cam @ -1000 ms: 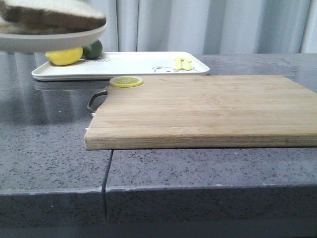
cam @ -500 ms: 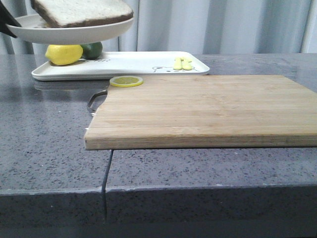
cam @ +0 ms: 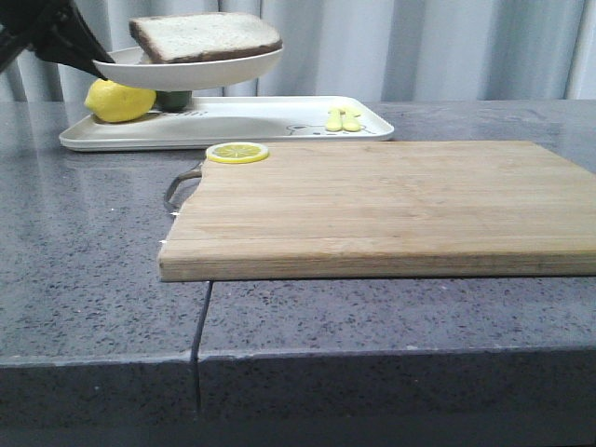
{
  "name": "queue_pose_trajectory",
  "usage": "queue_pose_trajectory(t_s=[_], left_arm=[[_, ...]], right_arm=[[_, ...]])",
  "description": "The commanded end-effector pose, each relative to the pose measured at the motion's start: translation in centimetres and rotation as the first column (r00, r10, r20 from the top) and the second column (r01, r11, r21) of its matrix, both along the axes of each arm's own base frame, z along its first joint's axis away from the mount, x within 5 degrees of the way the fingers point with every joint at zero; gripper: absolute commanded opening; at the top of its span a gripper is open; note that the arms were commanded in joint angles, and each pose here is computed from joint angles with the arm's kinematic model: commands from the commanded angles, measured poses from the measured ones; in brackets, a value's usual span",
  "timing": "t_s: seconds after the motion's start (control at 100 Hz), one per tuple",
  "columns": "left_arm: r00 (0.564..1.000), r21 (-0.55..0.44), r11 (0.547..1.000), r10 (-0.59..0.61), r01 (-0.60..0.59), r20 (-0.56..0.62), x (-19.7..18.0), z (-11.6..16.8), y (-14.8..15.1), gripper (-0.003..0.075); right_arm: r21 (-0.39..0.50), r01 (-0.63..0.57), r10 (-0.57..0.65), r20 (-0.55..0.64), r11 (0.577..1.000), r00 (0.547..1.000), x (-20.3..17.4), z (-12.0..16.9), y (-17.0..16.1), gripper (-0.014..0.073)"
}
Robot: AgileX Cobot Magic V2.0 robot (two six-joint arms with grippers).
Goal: Place bread and move sandwich to tray
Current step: 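Lift the plate with the left gripper and carry it toward the tray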
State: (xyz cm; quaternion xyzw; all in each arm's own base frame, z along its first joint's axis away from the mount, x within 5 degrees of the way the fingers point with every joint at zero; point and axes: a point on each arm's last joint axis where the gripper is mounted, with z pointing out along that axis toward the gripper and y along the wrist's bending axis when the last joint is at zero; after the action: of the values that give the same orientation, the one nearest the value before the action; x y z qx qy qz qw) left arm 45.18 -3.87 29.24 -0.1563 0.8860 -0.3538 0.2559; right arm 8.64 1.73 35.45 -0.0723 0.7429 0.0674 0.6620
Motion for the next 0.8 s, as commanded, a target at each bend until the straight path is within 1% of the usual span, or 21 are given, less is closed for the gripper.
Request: queue_pose_trajectory(t_s=[0.0,0.05,0.21,0.47,0.79], left_arm=[[0.994,-0.115,0.993,0.022,-0.009,0.111,0.4,4.2,-0.4,-0.0019],[0.993,-0.129,0.992,0.021,-0.006,0.115,1.0,4.1,-0.6,-0.0019],[0.993,-0.13,0.991,0.014,0.002,0.12,2.4,3.2,-1.1,-0.0019],[0.986,-0.124,0.992,0.058,-0.039,0.154,3.4,2.4,-2.0,-0.0019],[0.992,-0.129,0.991,0.055,-0.04,0.117,4.2,0.4,-2.7,-0.0019]], right_arm=[[0.005,0.002,-0.003,0.099,1.0,0.995,-0.1,1.5,0.0,0.0575],[0.005,0.002,-0.003,0.099,1.0,0.995,-0.1,1.5,0.0,0.0575],[0.004,0.003,-0.003,0.09,1.0,0.996,-0.1,1.4,-0.1,0.0575],[0.002,0.004,-0.004,0.077,1.0,0.997,-0.1,1.3,-0.1,0.0575],[0.0,0.005,-0.005,0.069,1.0,0.998,-0.1,1.2,-0.1,0.0575]])
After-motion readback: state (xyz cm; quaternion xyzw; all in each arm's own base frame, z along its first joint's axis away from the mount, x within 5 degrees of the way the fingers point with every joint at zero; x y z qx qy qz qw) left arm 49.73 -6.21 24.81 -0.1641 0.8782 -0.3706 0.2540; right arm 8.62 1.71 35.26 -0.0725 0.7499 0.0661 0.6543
